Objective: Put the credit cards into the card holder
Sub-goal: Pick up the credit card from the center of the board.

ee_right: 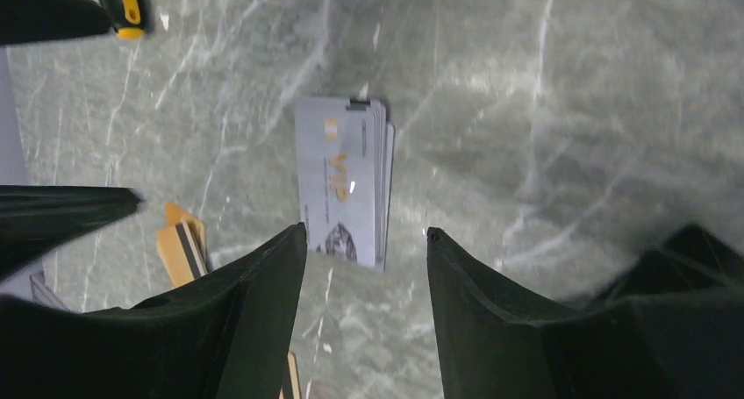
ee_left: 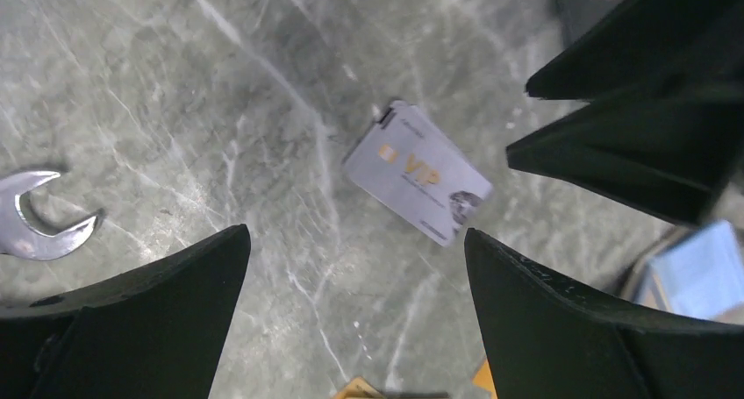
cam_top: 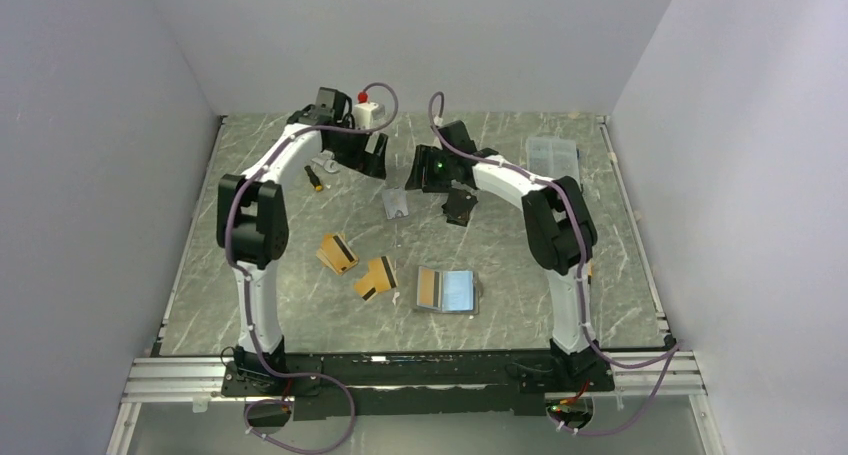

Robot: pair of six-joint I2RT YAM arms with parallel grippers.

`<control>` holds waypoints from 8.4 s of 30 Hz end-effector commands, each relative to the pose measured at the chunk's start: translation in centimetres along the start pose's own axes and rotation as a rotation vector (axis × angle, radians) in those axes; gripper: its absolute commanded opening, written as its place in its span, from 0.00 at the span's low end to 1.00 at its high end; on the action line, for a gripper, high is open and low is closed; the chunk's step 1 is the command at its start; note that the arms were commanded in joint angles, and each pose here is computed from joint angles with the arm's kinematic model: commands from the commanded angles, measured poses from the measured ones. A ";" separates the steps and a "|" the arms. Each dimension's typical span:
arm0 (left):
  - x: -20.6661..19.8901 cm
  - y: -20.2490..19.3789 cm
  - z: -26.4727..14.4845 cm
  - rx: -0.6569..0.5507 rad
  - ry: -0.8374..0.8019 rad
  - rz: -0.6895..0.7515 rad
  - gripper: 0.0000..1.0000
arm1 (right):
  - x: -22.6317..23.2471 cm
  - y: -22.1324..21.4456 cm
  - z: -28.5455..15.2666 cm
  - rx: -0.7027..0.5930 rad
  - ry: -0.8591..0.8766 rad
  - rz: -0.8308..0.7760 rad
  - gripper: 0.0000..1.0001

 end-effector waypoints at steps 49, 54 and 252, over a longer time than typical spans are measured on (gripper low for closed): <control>-3.0 -8.1 -12.2 -0.059 -0.047 -0.100 0.99 | 0.6 -9.5 6.7 -0.019 -0.422 -0.191 0.50; -3.3 -9.0 -12.1 -0.046 -0.045 -0.099 0.99 | -0.3 -10.8 5.7 -0.021 -0.450 -0.099 0.48; -15.2 -1.5 -9.9 -0.465 -0.881 0.086 0.99 | 8.1 -6.6 -19.7 -0.273 0.881 -0.279 0.00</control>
Point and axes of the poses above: each gripper's point midway between its finger pads, its own z axis out along the fingers, its own x axis along the line the jaws close on, y = z × x, the point moved 9 cm from there along -z, back along the fingers, and after that the axes turned 10 degrees about z, right-handed, at the moved point
